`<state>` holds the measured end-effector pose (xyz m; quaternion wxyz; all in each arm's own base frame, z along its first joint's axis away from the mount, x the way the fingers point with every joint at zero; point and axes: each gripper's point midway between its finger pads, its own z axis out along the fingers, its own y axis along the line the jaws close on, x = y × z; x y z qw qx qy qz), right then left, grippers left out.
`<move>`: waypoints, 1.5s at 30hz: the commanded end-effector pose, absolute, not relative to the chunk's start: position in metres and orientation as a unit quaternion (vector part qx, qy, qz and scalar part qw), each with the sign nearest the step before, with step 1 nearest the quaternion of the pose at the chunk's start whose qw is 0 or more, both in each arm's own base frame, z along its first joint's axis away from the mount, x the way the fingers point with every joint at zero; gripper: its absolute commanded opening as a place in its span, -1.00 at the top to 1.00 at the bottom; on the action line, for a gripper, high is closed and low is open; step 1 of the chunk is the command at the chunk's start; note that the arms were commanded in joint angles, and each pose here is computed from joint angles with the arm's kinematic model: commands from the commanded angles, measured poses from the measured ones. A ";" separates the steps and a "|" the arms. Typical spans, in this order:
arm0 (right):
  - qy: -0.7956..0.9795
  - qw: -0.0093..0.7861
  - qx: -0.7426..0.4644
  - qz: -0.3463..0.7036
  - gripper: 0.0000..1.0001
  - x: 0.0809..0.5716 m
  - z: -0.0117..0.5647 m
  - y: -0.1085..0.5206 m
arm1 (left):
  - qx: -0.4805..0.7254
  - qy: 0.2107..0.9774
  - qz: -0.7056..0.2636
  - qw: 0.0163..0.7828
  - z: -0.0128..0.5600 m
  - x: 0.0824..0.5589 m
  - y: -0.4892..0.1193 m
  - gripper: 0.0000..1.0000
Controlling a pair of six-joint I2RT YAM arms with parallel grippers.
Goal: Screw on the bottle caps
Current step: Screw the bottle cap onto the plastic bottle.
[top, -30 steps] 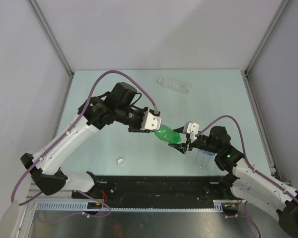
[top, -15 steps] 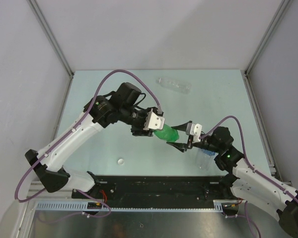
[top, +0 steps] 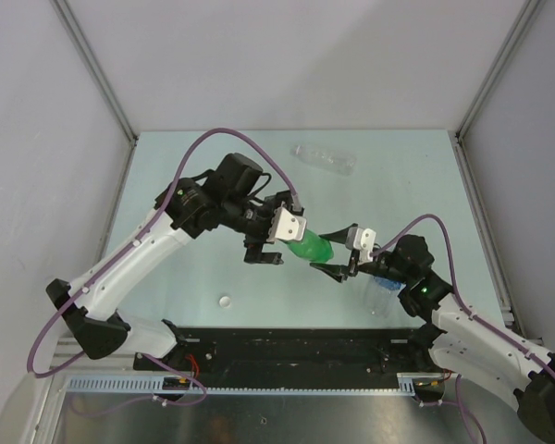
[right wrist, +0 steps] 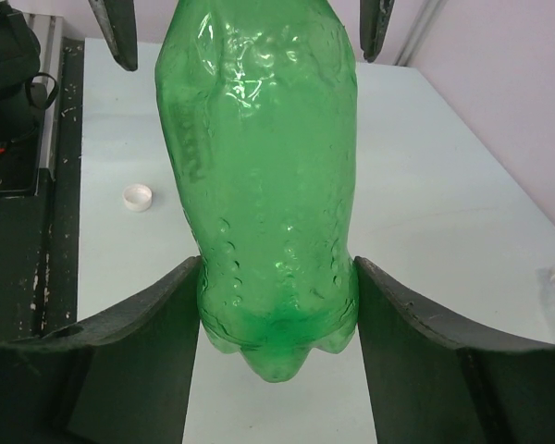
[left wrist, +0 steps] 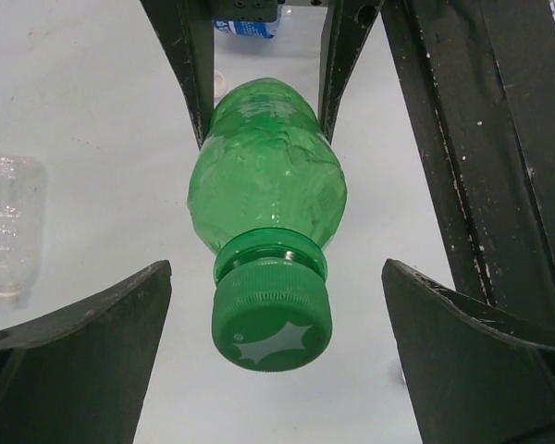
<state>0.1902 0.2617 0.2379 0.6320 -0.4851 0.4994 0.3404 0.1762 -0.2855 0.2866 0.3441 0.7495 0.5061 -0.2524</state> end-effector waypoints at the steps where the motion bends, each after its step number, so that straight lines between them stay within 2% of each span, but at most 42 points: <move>1: 0.460 0.672 -0.470 0.340 1.00 0.191 0.276 0.260 | 0.729 0.498 -0.255 0.395 0.325 0.175 -0.284 -0.99; 7: 0.441 0.688 -0.462 0.345 1.00 0.183 0.293 0.253 | 0.684 0.528 -0.250 0.436 0.342 0.190 -0.284 -0.99; 16: 0.408 0.711 -0.443 0.361 1.00 0.168 0.322 0.245 | 0.655 0.522 -0.293 0.460 0.338 0.184 -0.279 -0.99; 24: 0.409 0.748 -0.339 0.399 1.00 0.173 0.364 0.231 | 0.541 0.501 -0.356 0.574 0.391 0.195 -0.297 -0.99; 28: 0.419 0.769 -0.266 0.404 1.00 0.186 0.381 0.218 | 0.491 0.462 -0.424 0.605 0.414 0.184 -0.306 -0.99; 32: 0.432 0.775 -0.218 0.407 1.00 0.196 0.390 0.208 | 0.430 0.444 -0.453 0.642 0.429 0.190 -0.309 -0.99; 38: 0.439 0.769 -0.198 0.420 1.00 0.200 0.392 0.207 | 0.364 0.450 -0.464 0.671 0.448 0.211 -0.324 -0.99; 45: 0.429 0.763 -0.203 0.439 1.00 0.198 0.395 0.212 | 0.322 0.429 -0.482 0.693 0.450 0.204 -0.339 -0.99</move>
